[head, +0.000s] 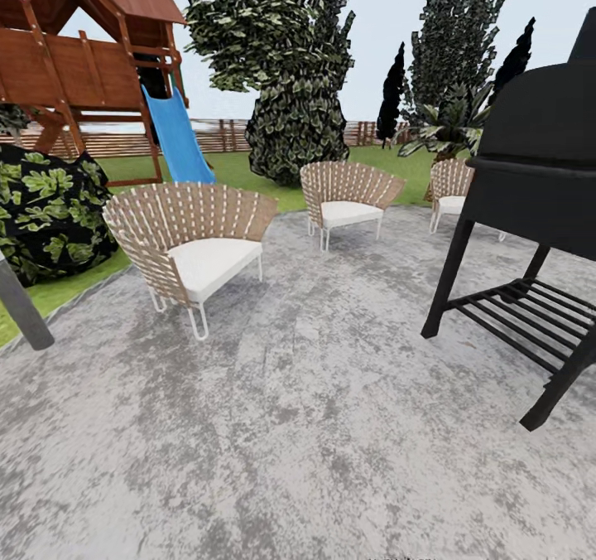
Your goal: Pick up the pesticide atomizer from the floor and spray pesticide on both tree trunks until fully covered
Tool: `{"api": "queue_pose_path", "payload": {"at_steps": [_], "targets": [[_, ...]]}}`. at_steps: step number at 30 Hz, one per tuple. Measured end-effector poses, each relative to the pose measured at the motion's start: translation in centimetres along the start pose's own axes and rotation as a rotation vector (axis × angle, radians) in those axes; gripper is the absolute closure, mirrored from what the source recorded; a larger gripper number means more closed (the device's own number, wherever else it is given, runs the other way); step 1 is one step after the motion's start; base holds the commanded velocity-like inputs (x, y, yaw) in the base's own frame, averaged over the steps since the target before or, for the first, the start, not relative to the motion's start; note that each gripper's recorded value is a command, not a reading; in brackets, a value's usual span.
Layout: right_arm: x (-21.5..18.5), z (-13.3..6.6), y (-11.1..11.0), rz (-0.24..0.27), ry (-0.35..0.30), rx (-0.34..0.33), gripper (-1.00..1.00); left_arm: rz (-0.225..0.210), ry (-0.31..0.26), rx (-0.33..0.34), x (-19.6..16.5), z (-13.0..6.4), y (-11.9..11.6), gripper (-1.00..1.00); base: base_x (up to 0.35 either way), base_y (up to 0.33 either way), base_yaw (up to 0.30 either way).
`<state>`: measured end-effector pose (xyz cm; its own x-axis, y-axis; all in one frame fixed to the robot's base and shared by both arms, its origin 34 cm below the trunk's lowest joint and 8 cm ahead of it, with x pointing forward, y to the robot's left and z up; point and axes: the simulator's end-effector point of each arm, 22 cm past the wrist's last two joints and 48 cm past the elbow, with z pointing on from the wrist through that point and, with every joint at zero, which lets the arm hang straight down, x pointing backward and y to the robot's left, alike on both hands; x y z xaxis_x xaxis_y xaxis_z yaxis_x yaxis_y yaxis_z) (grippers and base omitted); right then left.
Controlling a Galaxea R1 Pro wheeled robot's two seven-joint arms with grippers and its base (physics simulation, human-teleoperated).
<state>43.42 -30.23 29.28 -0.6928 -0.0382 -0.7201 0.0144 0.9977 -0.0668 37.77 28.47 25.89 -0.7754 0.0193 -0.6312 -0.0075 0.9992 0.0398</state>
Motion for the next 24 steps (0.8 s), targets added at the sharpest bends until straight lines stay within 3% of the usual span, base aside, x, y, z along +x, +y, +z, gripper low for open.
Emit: {"api": "queue_pose_path", "payload": {"at_steps": [11, 24], "targets": [[-0.33, -0.03, 0.01, 0.001, -0.008, 0.000, -1.00, -0.003, -0.008, -0.002, -0.34, -0.02, 0.06, -1.00, -0.042, -0.261, -0.265], [-0.47, -0.04, 0.04, 0.001, -0.011, 0.000, -1.00, -0.006, -0.011, -0.005, -0.47, -0.03, 0.21, -1.00, -0.246, -0.151, -0.292]]}}
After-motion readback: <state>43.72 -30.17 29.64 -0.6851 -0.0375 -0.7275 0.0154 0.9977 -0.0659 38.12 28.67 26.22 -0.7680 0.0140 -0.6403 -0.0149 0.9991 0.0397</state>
